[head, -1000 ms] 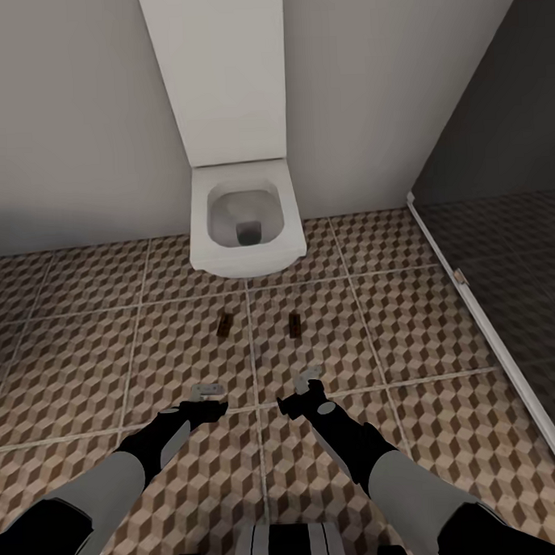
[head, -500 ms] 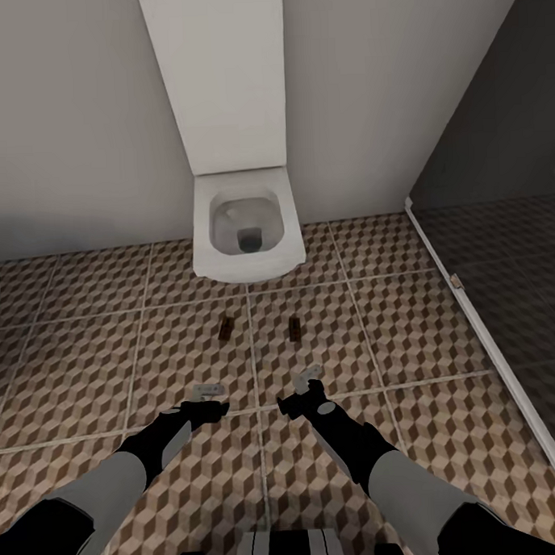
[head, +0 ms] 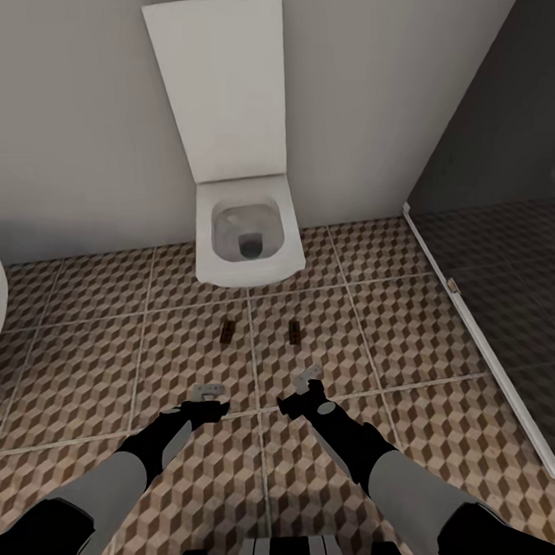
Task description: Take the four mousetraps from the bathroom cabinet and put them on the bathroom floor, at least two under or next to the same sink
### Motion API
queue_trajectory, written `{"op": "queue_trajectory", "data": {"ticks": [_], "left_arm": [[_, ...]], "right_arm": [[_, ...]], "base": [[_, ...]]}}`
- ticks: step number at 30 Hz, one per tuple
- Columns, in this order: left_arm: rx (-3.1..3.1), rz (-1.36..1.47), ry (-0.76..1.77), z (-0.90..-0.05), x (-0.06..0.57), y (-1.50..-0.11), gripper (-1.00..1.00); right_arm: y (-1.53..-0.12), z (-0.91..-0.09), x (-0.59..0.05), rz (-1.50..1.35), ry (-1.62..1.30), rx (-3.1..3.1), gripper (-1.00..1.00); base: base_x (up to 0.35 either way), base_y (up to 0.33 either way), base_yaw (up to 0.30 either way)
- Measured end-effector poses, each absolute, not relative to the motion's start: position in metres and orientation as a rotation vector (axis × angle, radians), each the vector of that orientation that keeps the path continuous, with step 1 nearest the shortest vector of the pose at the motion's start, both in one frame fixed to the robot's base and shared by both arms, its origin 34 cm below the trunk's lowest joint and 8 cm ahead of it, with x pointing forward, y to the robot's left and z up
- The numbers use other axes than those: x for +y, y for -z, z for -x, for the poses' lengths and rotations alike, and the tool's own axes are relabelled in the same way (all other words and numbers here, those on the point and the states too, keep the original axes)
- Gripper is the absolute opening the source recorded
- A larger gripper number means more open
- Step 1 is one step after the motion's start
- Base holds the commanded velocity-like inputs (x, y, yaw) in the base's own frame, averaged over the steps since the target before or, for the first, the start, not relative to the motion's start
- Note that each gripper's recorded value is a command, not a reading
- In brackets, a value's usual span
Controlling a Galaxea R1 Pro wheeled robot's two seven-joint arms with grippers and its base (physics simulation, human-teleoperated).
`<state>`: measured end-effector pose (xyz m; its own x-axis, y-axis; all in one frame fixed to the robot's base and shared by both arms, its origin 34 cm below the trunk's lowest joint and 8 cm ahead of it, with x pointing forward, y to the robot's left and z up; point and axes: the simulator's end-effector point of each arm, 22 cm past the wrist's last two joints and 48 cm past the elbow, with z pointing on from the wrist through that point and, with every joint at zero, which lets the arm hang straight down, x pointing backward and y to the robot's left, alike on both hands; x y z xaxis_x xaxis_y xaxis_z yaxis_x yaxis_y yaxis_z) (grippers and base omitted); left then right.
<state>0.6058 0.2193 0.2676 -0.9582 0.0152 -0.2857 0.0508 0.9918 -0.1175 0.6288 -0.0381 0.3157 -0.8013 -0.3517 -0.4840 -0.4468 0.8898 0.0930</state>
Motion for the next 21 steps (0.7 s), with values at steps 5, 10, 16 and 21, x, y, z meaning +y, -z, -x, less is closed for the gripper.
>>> {"op": "queue_trajectory", "data": {"ticks": [5,10,16,21], "left_arm": [[2.846,-0.048,0.179,-0.608,0.219,-0.278,1.00],[2.845,-0.048,0.179,-0.609,0.219,-0.288,1.00],[2.846,-0.048,0.178,-0.611,0.219,-0.299,1.00],[2.842,-0.048,0.177,-0.613,0.219,-0.310,1.00]], "right_arm": [[-0.326,-0.630,-0.038,0.581,-0.279,2.591,1.00],[-0.336,-0.632,-0.038,0.581,-0.279,2.591,1.00],[-0.347,-0.633,-0.038,0.581,-0.279,2.591,1.00],[-0.357,-0.634,-0.038,0.581,-0.279,2.592,1.00]], "base": [[0.000,0.000,0.000],[0.000,0.000,0.000],[0.000,0.000,0.000],[0.000,0.000,0.000]]}}
